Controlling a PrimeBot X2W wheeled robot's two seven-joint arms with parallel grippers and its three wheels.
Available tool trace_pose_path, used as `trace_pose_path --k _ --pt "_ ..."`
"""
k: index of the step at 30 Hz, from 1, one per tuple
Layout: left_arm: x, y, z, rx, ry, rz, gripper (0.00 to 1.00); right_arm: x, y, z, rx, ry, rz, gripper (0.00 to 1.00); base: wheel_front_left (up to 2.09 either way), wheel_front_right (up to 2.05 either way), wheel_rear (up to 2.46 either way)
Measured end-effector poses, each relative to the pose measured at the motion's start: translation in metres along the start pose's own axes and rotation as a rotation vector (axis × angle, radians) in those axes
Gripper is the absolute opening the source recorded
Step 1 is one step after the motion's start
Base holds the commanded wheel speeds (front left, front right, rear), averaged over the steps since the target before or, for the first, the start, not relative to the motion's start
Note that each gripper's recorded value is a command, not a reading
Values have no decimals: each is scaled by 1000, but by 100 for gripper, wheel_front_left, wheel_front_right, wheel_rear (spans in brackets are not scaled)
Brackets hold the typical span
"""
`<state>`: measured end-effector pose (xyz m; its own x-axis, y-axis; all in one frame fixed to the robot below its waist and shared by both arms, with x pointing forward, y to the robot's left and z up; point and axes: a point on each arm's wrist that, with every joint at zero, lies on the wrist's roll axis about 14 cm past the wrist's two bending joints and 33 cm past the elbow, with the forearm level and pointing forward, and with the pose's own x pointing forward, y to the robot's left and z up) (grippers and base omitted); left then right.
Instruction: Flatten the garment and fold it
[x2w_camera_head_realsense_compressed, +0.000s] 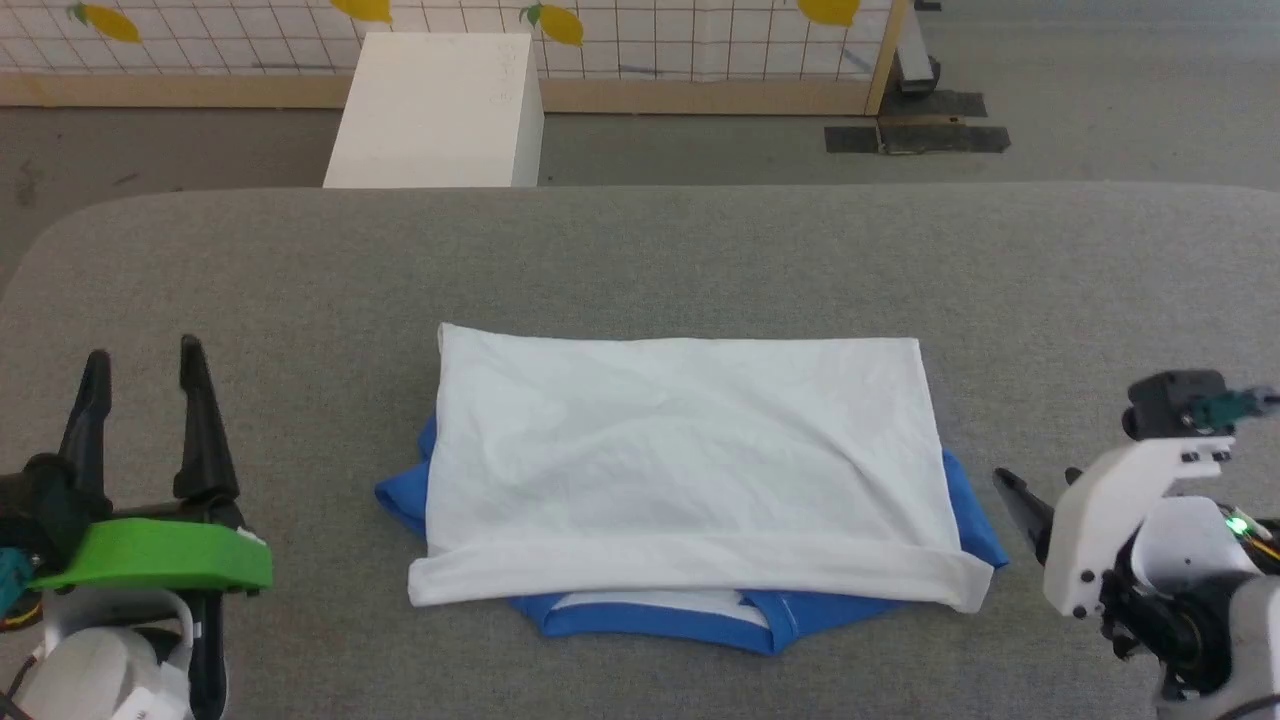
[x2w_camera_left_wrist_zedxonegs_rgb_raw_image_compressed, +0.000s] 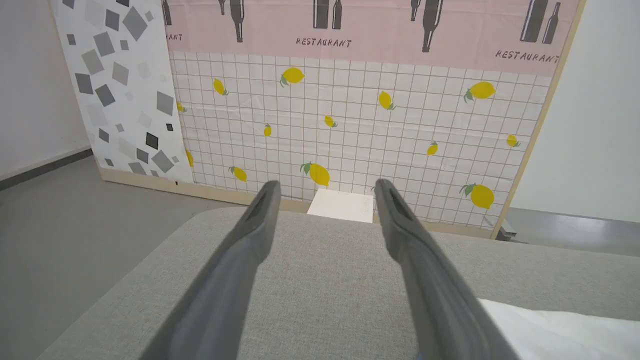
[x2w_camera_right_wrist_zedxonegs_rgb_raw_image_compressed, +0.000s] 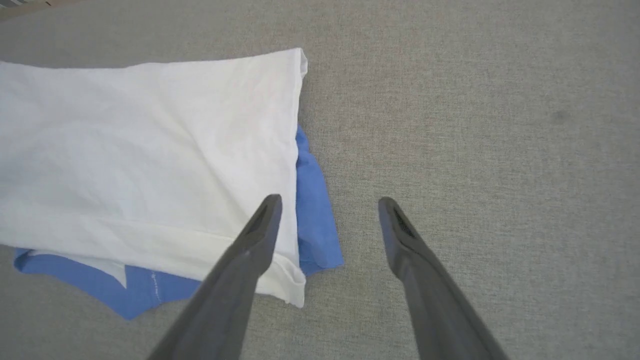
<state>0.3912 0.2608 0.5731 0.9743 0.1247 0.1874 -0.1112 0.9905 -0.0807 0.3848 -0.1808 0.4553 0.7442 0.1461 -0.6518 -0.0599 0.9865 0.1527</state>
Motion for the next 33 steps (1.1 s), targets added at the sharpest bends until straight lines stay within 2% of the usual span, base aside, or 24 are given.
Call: trace_pose_path --k 2,6,15,16,17,18,23,29,33 --pt "6 -10 6 45 -42 -37 100 12 2 -1 -53 53 -16 100 0 0 0" --pt "17 -37 25 64 -148 -103 100 41 15 -5 -130 147 -7 100 0 0 0" --pt "18 -34 -16 37 -57 -87 100 83 32 -47 -230 368 24 100 0 0 0" --pt "17 -32 -19 43 -47 -84 100 85 33 -48 -228 385 27 42 0 0 0" --pt "16 -30 -22 44 -41 -76 100 86 33 -48 -222 390 31 25 0 0 0" --pt "16 -28 -24 44 -36 -71 100 87 33 -47 -209 388 36 0 0 0 0" --pt "14 -24 -26 33 -31 -57 100 82 8 -39 -164 369 -10 0 0 0 0" --pt "11 -25 -24 28 -41 -57 100 58 -66 -25 -141 355 -202 0 0 0 0" --pt "8 -26 -19 24 -52 -57 100 45 -73 -15 -166 338 -231 0 0 0 0"
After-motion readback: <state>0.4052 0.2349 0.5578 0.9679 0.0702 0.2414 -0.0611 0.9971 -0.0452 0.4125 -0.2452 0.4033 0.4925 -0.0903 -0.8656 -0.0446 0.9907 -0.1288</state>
